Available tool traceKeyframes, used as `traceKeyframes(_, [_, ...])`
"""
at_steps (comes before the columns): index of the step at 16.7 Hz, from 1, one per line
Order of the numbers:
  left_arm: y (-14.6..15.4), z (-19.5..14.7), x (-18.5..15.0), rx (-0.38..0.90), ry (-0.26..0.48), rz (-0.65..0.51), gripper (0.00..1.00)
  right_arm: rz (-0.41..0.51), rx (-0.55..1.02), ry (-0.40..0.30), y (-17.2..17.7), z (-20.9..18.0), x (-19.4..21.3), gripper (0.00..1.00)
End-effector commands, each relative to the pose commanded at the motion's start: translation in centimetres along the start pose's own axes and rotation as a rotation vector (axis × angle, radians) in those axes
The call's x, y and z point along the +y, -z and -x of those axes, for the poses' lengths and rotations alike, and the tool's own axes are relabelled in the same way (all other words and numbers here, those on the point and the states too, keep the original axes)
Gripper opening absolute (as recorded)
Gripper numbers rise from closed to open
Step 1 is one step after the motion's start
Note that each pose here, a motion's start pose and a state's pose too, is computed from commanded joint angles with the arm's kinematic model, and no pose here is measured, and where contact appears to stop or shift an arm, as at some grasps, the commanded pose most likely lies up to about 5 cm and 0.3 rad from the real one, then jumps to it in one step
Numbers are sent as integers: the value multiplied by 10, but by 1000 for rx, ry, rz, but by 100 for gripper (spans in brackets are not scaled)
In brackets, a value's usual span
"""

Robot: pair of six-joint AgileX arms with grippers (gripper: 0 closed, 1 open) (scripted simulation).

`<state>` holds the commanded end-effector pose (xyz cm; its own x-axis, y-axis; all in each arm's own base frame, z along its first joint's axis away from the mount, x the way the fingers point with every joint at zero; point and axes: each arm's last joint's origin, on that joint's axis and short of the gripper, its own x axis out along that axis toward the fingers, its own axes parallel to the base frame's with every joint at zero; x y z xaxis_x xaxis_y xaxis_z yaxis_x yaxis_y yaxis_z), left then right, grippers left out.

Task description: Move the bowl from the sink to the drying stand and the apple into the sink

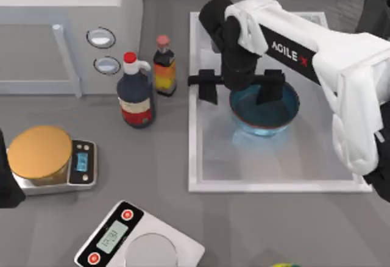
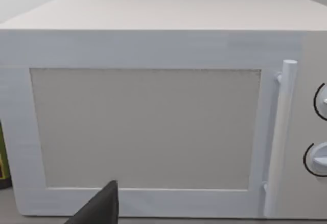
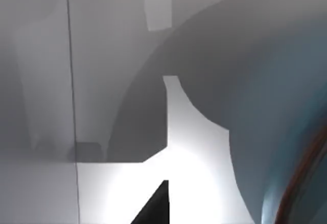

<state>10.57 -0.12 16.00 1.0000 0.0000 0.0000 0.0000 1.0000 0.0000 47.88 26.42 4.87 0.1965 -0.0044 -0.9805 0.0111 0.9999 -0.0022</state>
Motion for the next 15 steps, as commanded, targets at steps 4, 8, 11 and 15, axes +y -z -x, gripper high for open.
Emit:
traceKeyframes(4, [0,0,0,0,0,0,100,1,-2,-2,2,-2,3,100])
traceKeyframes(8, [0,0,0,0,0,0,100,1,-2,-2,2,-2,3,70])
traceKeyframes(11, [0,0,0,0,0,0,100,1,-2,-2,2,-2,3,47])
traceKeyframes(15, [0,0,0,0,0,0,100,1,-2,-2,2,-2,3,17])
